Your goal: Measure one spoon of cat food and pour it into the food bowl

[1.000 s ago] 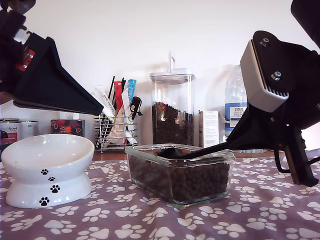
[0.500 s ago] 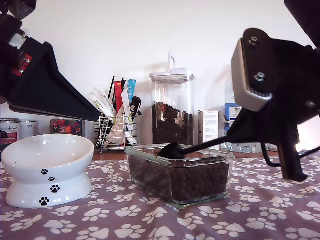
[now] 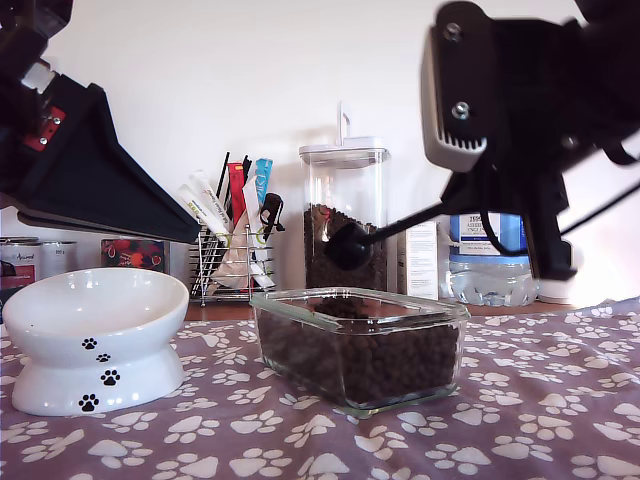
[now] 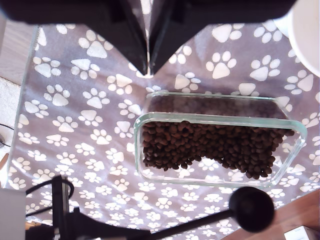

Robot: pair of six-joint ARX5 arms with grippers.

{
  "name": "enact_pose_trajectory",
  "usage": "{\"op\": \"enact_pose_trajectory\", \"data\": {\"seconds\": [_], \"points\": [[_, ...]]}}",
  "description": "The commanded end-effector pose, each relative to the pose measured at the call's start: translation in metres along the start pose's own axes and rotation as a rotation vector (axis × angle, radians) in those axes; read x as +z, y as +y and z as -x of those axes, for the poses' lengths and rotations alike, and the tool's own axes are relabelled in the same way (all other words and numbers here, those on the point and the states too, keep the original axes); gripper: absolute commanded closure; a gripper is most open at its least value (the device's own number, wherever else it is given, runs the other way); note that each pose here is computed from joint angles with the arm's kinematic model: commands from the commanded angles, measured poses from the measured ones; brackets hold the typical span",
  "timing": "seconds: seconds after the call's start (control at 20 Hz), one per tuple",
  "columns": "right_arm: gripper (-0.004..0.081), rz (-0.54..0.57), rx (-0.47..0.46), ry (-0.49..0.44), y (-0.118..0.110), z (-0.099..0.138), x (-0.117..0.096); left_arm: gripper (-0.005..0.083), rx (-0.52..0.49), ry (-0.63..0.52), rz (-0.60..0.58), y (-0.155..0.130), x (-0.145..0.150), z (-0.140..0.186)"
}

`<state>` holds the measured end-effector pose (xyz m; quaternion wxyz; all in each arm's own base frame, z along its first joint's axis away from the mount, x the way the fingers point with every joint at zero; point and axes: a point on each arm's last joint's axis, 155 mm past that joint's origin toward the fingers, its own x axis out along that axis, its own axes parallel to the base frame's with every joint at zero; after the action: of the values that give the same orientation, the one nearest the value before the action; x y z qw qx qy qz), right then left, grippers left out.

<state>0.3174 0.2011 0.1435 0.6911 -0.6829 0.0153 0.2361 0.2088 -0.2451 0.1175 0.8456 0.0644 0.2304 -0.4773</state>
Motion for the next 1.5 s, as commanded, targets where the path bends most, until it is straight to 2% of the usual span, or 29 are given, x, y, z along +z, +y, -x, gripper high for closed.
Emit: {"op": "enact_pose_trajectory", "data": {"seconds": [0.0, 0.1, 0.25, 0.5, 0.65, 0.75, 0.85, 0.95, 1.15, 1.25, 1.45], "points": [[0.0783, 0.081, 0.016, -0.003, -0.004, 0.002, 0.005, 0.0793, -0.009, 0.018, 0.008, -0.002, -0.009, -0.002], [0.0783, 0.166, 0.051, -0.007, -0.002, 0.003, 0.008, 0.0793, -0.019, 0.017, 0.008, -0.004, -0.008, -0.002], [0.0783, 0.318, 0.148, 0.021, 0.008, 0.005, 0.0, 0.0792, -0.034, 0.022, 0.011, -0.006, -0.01, -0.002], [0.0783, 0.501, 0.2, 0.033, -0.01, 0.013, 0.005, 0.0793, -0.052, 0.058, 0.025, -0.01, -0.019, -0.001], [0.0783, 0.616, 0.253, -0.029, -0.014, 0.025, 0.022, 0.0792, -0.052, 0.057, 0.024, -0.01, -0.019, -0.001], [0.0783, 0.706, 0.33, -0.096, -0.002, 0.036, 0.031, 0.0793, -0.054, 0.056, 0.024, -0.01, -0.018, -0.001], [0.0783, 0.819, 0.398, -0.128, 0.013, 0.045, 0.029, 0.0792, -0.068, 0.053, 0.023, -0.013, -0.018, -0.001], [0.0783, 0.903, 0.424, -0.131, 0.018, 0.048, 0.023, 0.0793, -0.083, 0.052, 0.024, -0.016, -0.018, -0.001], [0.0783, 0.973, 0.379, -0.07, 0.004, 0.045, 0.019, 0.0793, -0.105, 0.052, 0.025, -0.02, -0.018, -0.001], [0.0783, 0.956, 0.341, -0.049, -0.005, 0.041, 0.021, 0.0793, -0.109, 0.055, 0.027, -0.02, -0.018, 0.0], [0.0783, 0.991, 0.381, -0.073, 0.006, 0.047, 0.022, 0.0792, -0.136, 0.057, 0.029, -0.025, -0.019, 0.0]]}}
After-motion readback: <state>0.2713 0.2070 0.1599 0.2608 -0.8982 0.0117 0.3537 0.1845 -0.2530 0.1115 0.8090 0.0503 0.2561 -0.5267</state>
